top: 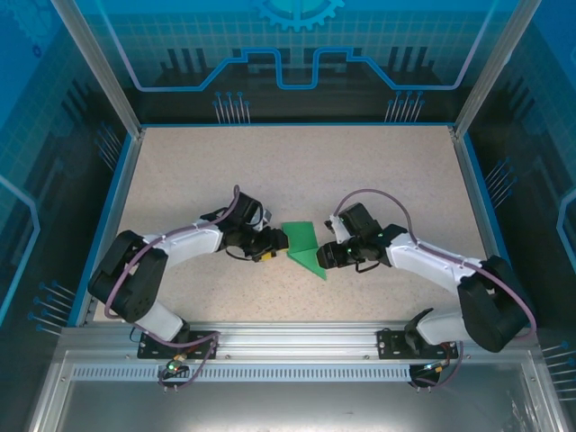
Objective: Fold a paper plane with a square sheet of paper (fold left side to right side)
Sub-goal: Fourth fold the wing at the center of the table.
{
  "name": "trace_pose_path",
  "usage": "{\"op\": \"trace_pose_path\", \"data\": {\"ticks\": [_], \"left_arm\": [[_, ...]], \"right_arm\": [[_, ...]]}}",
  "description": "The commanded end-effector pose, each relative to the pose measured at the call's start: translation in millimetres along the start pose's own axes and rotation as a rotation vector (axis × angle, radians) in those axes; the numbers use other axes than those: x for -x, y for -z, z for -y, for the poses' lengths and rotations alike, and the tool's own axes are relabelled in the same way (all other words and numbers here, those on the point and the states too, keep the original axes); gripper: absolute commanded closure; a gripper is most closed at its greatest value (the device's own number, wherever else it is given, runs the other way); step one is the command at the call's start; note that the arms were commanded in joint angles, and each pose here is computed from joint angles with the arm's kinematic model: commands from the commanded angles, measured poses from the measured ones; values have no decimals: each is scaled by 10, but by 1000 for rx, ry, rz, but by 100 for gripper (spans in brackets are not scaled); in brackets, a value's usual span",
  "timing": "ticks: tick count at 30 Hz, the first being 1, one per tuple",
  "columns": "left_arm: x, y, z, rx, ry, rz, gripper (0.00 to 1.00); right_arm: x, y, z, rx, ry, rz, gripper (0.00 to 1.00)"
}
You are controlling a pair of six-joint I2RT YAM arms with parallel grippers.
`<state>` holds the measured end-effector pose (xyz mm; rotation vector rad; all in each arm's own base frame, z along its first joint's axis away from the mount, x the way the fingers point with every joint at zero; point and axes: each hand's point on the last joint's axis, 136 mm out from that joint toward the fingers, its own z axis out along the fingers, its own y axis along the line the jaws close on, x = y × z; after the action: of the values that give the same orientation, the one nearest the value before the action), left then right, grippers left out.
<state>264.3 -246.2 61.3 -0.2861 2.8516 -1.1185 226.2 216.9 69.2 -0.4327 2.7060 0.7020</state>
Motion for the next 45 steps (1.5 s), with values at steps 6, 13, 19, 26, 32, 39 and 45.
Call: {"op": "trace_pose_path", "data": {"ticks": [6,13,19,26,32,39,45], "left_arm": [[19,-284,215,-70,25,-53,46],[120,-347,347,-98,30,-54,55],[131,-295,451,-123,50,-50,61],[163,-242,520,-120,71,-49,63],[180,-220,559,-120,79,-46,64],[177,-203,547,-113,81,-44,65],[189,-158,536,-110,80,-36,63]], "right_arm": [[-13,231,5,-66,161,102,49],[-156,147,-176,-151,391,109,43],[-158,-101,-333,-201,504,87,42],[-98,-341,-341,-250,550,51,42],[-72,-434,-306,-276,555,40,45],[-114,-508,-214,-296,522,16,58],[-140,-523,-193,-289,515,6,75]]}}
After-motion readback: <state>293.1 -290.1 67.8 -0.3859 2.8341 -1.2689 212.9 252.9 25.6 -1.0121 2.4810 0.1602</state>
